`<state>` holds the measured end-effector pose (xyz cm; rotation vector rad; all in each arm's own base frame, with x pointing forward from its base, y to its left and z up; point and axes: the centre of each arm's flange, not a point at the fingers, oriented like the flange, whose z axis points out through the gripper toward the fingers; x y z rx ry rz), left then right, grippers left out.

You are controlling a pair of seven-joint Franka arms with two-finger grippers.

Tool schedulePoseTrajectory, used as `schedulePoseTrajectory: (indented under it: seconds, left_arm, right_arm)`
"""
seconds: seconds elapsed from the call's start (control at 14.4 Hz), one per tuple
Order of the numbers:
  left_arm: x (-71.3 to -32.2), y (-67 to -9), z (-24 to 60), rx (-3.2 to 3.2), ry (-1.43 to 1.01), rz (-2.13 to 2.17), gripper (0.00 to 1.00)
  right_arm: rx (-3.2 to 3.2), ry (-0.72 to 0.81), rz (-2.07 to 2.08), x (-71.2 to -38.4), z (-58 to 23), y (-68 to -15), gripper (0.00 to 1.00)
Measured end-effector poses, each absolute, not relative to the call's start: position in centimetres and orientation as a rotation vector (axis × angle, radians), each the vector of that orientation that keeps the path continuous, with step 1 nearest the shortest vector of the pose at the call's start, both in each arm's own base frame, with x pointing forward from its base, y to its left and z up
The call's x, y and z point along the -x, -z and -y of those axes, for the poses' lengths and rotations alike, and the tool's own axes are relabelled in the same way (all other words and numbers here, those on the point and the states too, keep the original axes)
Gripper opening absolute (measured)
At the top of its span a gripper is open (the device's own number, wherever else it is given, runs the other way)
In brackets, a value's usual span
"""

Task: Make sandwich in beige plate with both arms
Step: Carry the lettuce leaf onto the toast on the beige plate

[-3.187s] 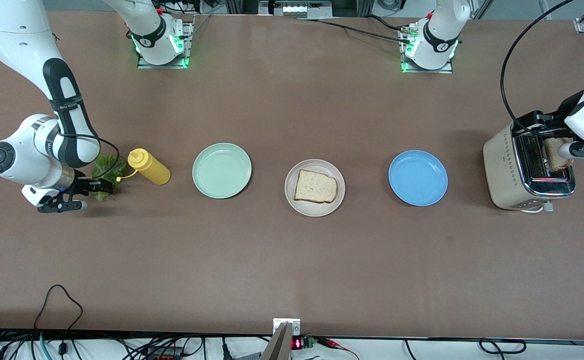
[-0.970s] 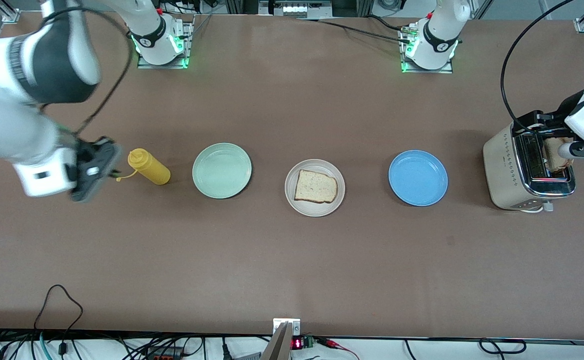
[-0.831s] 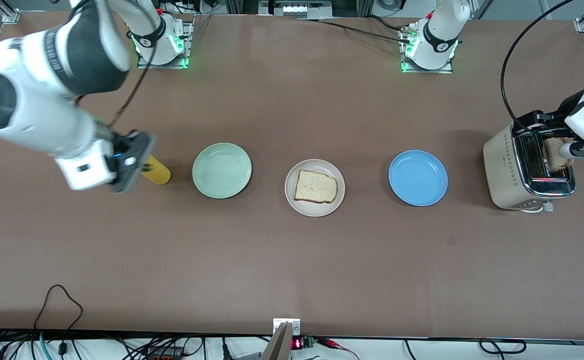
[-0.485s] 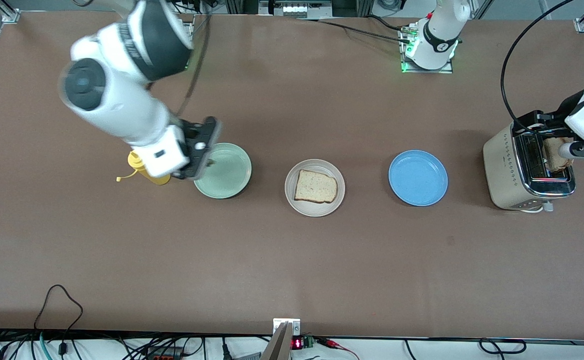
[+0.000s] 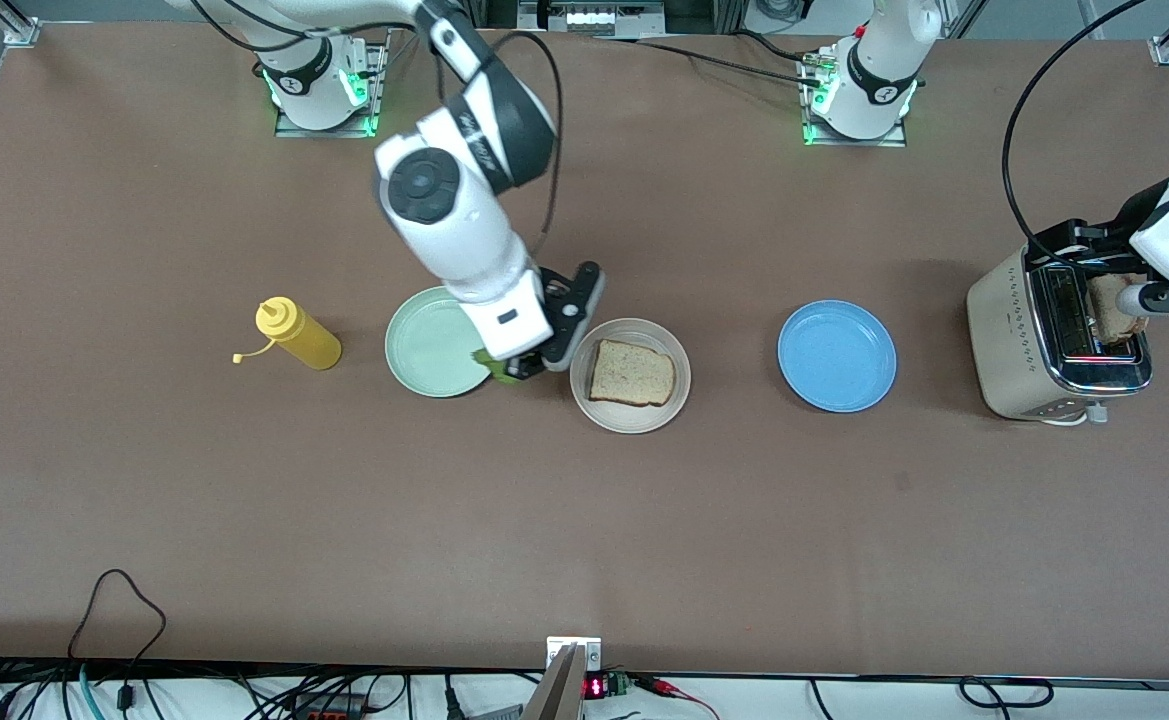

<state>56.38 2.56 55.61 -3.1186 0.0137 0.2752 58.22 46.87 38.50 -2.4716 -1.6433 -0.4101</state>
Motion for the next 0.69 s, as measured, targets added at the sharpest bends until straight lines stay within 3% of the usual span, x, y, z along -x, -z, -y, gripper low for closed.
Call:
schedulePoseTrajectory:
  seconds: [0.69]
  left_arm:
    - [-56.3,-55.6,-2.8,3.118,-0.284,-0.007,1.00]
  right_arm:
    - [2.492,0.701,1.463,-57.5,-54.9,-27.7,0.05]
